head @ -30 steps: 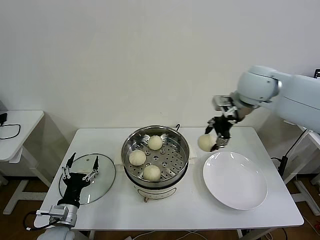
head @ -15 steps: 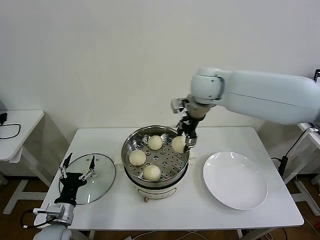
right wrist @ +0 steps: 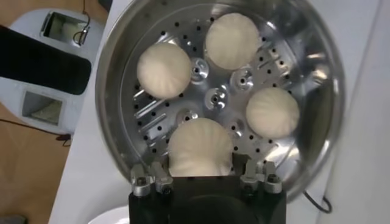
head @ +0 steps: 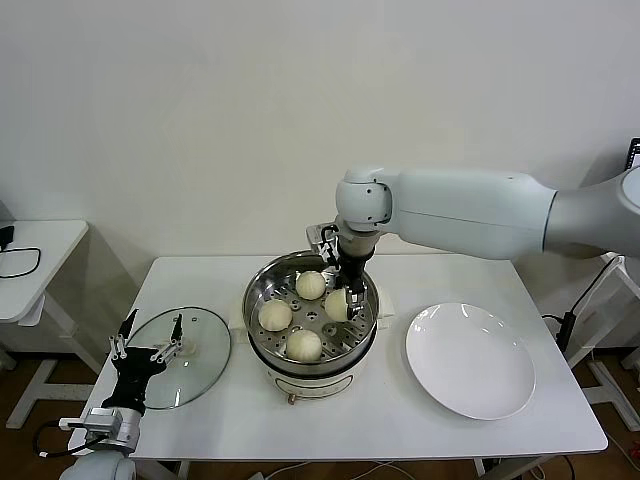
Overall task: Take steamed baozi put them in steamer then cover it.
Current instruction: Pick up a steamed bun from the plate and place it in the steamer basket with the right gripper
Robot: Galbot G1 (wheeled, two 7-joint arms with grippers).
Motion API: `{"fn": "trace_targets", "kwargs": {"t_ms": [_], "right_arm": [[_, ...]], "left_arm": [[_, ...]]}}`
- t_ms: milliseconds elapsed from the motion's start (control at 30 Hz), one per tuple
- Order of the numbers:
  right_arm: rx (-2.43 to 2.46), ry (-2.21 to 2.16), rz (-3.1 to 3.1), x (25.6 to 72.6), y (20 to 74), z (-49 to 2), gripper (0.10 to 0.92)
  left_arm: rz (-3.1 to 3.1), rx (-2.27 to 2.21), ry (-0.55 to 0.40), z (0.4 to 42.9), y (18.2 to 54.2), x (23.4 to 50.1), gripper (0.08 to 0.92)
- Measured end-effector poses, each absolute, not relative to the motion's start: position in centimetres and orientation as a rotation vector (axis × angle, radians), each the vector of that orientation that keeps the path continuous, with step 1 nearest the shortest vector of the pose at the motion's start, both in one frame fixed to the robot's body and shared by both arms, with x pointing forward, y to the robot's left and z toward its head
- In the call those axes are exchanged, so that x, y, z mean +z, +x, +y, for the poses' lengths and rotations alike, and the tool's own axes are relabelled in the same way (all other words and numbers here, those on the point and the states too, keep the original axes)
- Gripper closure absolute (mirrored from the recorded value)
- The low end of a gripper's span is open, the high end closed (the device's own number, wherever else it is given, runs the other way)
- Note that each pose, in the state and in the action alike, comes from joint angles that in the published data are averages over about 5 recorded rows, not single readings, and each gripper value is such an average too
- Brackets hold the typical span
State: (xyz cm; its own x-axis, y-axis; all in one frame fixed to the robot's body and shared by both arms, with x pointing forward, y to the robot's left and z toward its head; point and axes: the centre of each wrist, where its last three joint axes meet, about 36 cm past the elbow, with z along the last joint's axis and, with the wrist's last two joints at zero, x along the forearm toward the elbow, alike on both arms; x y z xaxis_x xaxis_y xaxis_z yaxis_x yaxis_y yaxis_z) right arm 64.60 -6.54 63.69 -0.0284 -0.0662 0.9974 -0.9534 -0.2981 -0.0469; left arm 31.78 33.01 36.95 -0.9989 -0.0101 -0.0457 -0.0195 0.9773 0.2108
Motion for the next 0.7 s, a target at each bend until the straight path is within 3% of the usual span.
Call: {"fn": "trace_targets", "kwargs": {"t_ms": [467, 700], "right_arm": [[1.437, 1.457, -1.101, 60.7, 65.0, -5.0, 0.325], [1.436, 1.458, -1.109, 60.9, 65.0, -5.3, 0.221]], "left_arm": [[3.079, 0.327, -0.034, 33.2, 31.5, 37.0, 0.177], [3.078, 0.325, -0.034, 33.1, 31.4, 37.1, 0.177]]}}
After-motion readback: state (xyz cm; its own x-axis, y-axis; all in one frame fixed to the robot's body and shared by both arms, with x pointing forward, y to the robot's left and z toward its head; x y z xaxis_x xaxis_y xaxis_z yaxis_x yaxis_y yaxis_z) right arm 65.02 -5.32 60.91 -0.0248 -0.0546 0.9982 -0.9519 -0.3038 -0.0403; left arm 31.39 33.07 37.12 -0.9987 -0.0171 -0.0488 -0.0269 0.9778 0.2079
